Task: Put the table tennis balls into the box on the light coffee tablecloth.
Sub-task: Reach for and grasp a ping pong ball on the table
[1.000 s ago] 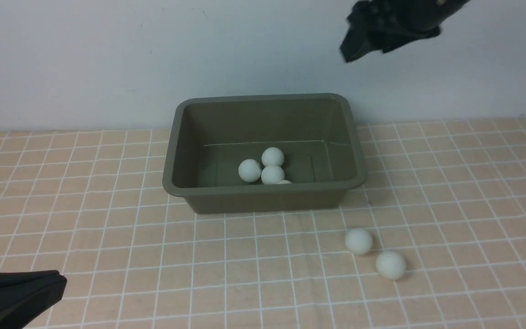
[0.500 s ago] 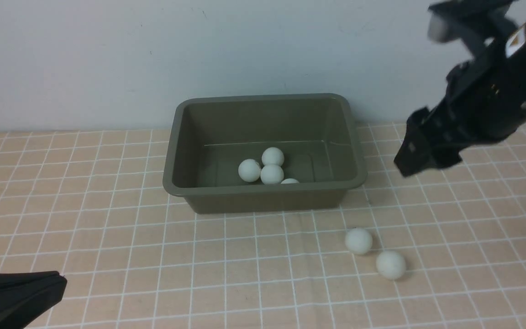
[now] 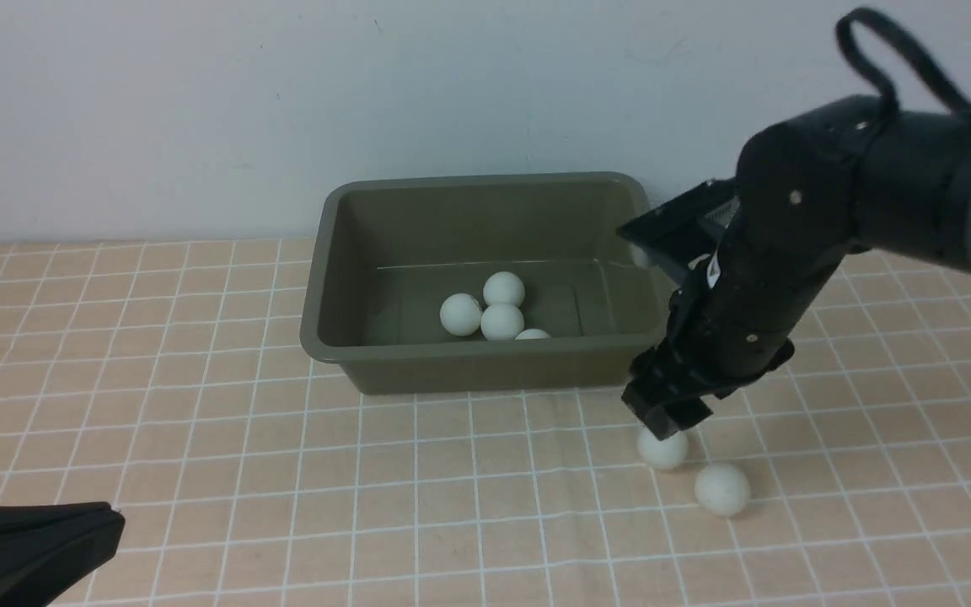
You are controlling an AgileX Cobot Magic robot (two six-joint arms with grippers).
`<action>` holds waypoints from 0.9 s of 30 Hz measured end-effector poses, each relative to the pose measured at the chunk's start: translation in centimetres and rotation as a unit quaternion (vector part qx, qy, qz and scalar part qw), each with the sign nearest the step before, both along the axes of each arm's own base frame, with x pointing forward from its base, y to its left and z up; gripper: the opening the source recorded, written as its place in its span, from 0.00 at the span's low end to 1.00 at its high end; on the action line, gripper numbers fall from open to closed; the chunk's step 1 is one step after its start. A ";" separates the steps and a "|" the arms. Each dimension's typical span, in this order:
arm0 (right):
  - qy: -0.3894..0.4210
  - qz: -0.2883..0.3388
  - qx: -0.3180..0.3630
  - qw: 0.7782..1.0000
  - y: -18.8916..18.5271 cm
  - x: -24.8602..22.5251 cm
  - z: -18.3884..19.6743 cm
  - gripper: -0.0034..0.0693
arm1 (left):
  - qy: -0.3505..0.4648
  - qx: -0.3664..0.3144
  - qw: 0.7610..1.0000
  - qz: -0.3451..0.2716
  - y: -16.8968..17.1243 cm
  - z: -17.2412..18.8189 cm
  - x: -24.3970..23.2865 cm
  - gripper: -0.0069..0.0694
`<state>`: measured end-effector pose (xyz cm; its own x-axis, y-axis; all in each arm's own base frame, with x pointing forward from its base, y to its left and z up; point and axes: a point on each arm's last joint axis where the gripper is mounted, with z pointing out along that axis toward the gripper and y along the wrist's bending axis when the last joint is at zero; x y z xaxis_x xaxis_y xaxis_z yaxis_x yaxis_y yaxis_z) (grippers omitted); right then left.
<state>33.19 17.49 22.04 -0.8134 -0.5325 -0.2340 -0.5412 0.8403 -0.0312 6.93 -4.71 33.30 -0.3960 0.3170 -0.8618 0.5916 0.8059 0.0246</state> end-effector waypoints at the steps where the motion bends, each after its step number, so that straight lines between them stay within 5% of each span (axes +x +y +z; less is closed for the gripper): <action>1: 0.002 0.000 -0.002 1.000 0.1 0.2 -0.5 0.71 | 0.000 0.000 1.000 0.000 0.0 0.0 0.0 0.00; 20: 0.002 0.001 -0.004 1.000 1.0 1.9 -5.1 0.70 | 0.000 0.000 1.000 0.000 0.0 0.0 0.0 0.00; 27: 0.010 0.001 -0.008 1.000 1.0 2.0 -5.9 0.54 | 0.000 0.000 1.000 0.000 0.0 0.0 0.0 0.00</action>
<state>35.22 18.52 16.15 -0.8164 -0.5385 -0.2084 -0.5443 0.8382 -0.0337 6.92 -4.71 33.29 -0.3965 0.3174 -0.8614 0.5918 0.8057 0.0244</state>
